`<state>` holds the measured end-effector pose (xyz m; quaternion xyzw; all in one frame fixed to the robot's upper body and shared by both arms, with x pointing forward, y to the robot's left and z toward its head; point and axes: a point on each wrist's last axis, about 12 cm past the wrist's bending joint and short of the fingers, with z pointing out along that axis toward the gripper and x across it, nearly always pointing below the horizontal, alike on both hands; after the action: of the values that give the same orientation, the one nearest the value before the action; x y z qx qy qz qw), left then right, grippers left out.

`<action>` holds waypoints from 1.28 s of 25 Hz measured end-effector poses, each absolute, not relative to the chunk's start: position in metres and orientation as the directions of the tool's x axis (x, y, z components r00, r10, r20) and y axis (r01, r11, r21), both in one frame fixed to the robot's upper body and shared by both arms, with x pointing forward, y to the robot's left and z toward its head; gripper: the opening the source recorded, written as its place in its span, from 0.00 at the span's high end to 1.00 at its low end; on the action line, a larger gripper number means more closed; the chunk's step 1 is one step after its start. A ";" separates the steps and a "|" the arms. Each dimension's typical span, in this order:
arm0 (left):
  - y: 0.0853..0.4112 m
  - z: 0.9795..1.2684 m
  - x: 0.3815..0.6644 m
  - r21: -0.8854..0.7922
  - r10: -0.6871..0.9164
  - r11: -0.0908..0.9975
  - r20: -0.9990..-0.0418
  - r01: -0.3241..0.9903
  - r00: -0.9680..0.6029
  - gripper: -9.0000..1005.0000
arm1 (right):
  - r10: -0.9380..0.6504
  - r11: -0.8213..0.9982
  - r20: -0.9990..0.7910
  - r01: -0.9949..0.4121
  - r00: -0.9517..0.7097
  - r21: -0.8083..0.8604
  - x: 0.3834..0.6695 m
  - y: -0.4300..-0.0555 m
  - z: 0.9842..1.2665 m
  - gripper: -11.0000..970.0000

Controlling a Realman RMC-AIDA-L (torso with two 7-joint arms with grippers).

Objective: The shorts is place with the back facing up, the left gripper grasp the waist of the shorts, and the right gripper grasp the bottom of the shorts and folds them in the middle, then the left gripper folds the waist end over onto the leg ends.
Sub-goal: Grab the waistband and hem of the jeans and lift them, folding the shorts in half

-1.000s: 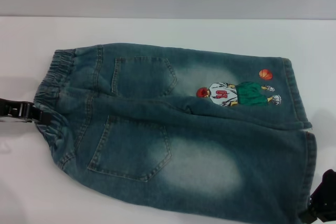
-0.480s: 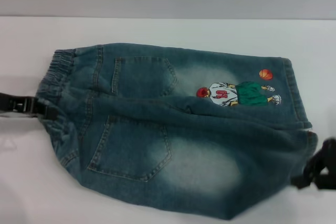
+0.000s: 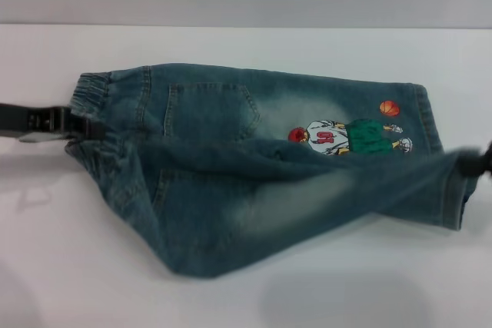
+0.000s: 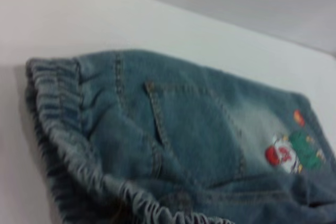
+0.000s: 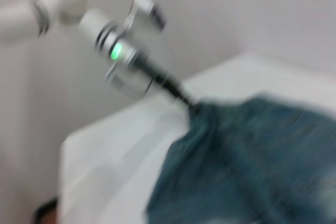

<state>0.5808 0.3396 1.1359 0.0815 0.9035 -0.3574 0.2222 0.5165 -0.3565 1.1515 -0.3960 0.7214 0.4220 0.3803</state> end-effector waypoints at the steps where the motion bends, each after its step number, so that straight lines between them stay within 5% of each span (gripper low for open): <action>1: 0.340 1.136 0.581 -0.610 -0.012 0.731 -0.460 0.306 -0.888 0.91 | -0.216 0.360 -0.896 -0.885 -0.387 0.295 0.516 -0.362 1.152 0.99; 11: 0.348 1.136 0.589 -0.680 -0.203 0.691 -0.510 0.247 -0.836 0.91 | 0.028 0.657 -0.960 -0.719 -0.278 0.227 0.513 -0.399 1.140 0.99; 32: 0.336 1.126 0.611 -0.675 -0.363 0.721 -0.558 0.154 -0.746 0.90 | -0.013 0.844 -0.927 -0.501 -0.376 0.192 0.572 -0.377 1.096 0.99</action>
<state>0.6111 0.3362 1.1257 -0.0609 0.8585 -0.3685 0.3514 0.5718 -0.3774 1.0960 -0.1611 0.7974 0.2283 0.5348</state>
